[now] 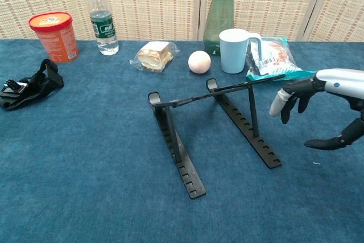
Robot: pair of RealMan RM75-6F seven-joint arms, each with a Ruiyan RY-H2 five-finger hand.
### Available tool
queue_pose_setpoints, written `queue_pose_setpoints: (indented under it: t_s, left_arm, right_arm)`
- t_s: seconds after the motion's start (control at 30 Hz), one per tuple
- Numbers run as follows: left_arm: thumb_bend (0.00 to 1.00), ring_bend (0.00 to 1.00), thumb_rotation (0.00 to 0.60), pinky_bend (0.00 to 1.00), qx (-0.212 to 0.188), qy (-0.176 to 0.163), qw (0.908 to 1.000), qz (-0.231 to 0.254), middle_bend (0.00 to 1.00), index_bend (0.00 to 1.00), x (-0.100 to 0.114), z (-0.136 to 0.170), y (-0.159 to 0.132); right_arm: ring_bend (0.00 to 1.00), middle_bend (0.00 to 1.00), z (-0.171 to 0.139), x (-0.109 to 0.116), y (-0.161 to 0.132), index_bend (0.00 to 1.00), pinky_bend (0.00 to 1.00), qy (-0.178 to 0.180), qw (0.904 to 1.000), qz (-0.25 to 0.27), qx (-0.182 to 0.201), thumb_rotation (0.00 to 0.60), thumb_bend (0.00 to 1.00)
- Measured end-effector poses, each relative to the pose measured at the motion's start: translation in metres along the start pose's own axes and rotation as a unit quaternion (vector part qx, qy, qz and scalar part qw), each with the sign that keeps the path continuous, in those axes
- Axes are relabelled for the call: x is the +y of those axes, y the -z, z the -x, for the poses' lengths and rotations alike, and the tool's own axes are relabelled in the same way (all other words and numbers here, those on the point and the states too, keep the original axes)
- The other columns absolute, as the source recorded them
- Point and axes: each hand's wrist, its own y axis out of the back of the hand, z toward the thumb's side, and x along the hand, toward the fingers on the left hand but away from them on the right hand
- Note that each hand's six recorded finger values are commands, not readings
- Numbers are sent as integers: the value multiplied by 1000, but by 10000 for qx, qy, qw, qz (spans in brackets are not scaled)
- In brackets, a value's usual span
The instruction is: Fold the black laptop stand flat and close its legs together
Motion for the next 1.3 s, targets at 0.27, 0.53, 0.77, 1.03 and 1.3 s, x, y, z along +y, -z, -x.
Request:
queue_pose_setpoints:
  t_s: [0.27,0.53,0.77,1.03,1.3]
  left_arm:
    - [151,0,600,0,39,-2,10000,-2,0,18,0,1,3]
    - [151,0,600,0,59,5,10000,10,0,18,-1,1,5]
    - [151,0,600,0,84,-16,10000,7,0,18,1,3,7]
    - [151,0,600,0,96,-16,10000,11,0,18,1,5,8]
    - [150,0,600,0,113,-3,9999,8,0,18,0,6,9]
  right_arm:
    - [309,443,28,7,-8,360,354,190,9996,-36,196,600,184]
    - [289,402,56,26,-13,360,359,496,9981,-251,267,600,183]
    - [247,360,81,45,-19,350,349,642,9973,-205,276,600,183]
    - [220,329,110,56,-25,320,318,618,9975,-193,270,600,184]
    - [219,326,134,70,-26,320,314,699,9972,-185,210,600,184]
